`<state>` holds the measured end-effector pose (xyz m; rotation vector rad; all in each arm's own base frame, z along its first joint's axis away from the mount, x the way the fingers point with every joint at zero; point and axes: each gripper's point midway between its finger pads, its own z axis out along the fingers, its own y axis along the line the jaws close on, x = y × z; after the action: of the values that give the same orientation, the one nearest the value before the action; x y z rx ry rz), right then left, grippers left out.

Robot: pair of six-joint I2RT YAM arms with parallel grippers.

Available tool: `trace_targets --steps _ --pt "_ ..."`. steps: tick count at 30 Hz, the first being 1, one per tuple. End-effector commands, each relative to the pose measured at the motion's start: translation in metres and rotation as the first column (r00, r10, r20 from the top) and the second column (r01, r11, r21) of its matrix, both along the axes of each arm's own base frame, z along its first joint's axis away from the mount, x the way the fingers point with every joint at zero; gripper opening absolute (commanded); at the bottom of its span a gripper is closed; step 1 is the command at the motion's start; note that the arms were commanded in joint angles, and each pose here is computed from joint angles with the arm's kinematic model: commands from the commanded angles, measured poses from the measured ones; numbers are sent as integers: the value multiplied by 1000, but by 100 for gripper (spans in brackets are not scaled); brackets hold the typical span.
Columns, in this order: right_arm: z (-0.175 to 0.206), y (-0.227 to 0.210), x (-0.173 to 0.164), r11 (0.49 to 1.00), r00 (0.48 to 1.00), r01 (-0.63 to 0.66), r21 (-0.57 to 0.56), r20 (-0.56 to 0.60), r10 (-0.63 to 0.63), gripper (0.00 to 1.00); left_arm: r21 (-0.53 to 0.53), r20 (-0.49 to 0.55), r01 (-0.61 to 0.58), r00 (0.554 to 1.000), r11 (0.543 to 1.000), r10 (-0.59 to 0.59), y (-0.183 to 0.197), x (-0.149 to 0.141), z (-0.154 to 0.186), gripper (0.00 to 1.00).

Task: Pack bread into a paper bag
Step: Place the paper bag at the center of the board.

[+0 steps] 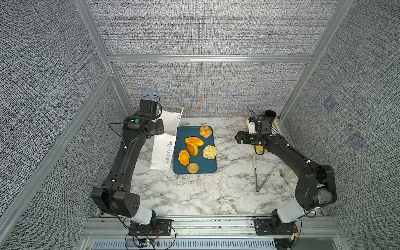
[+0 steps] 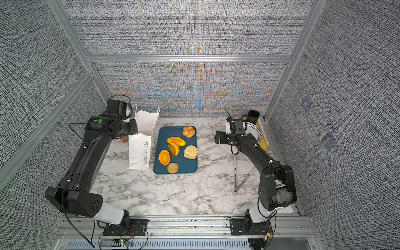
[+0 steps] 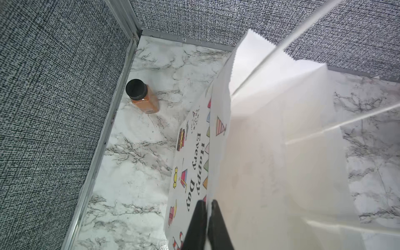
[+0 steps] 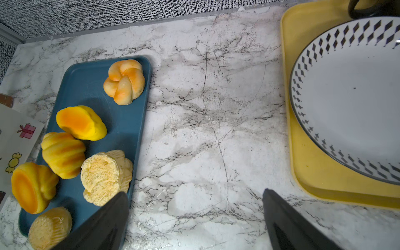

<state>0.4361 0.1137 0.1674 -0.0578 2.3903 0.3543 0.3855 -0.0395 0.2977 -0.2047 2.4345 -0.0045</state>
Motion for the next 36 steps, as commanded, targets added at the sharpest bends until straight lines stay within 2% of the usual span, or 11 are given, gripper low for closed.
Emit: trace_targets --steps 1,12,20,26,28,29,30,32,33,36 --pt "2 4 6 1000 1000 -18 1 5 18 99 -20 71 -26 997 999 28 5 13 7 2" --pt "-8 2 2 1000 999 -3 -1 -37 3 99 -63 46 -54 997 997 57 22 27 -30 2" --pt "-9 -1 -6 999 998 41 8 -50 -41 99 -61 25 -29 999 998 30 27 46 -56 2" --pt "-9 -7 -17 998 996 62 -15 -57 -63 99 -71 -21 -4 1000 997 2 29 57 -64 2" --pt "-9 -10 -23 997 995 73 -22 -59 -74 99 -63 -39 -3 999 998 1 30 56 -62 39" --pt "-10 -11 -26 997 995 76 -24 -62 -77 99 -60 -34 -4 999 998 2 31 55 -59 65" --pt "-11 -12 -28 997 995 79 -23 -63 -80 99 -57 -26 -3 1000 998 2 31 54 -55 81" --pt "-14 -13 -34 996 994 83 -22 -71 -84 99 -54 1 -7 1000 998 8 32 52 -44 89" --pt "-16 -14 -35 996 994 84 -22 -74 -85 99 -54 12 -10 1000 999 10 33 51 -40 99" --pt "-21 -13 -38 997 993 81 -15 -84 -82 99 -49 50 -14 999 999 16 34 46 -24 99"
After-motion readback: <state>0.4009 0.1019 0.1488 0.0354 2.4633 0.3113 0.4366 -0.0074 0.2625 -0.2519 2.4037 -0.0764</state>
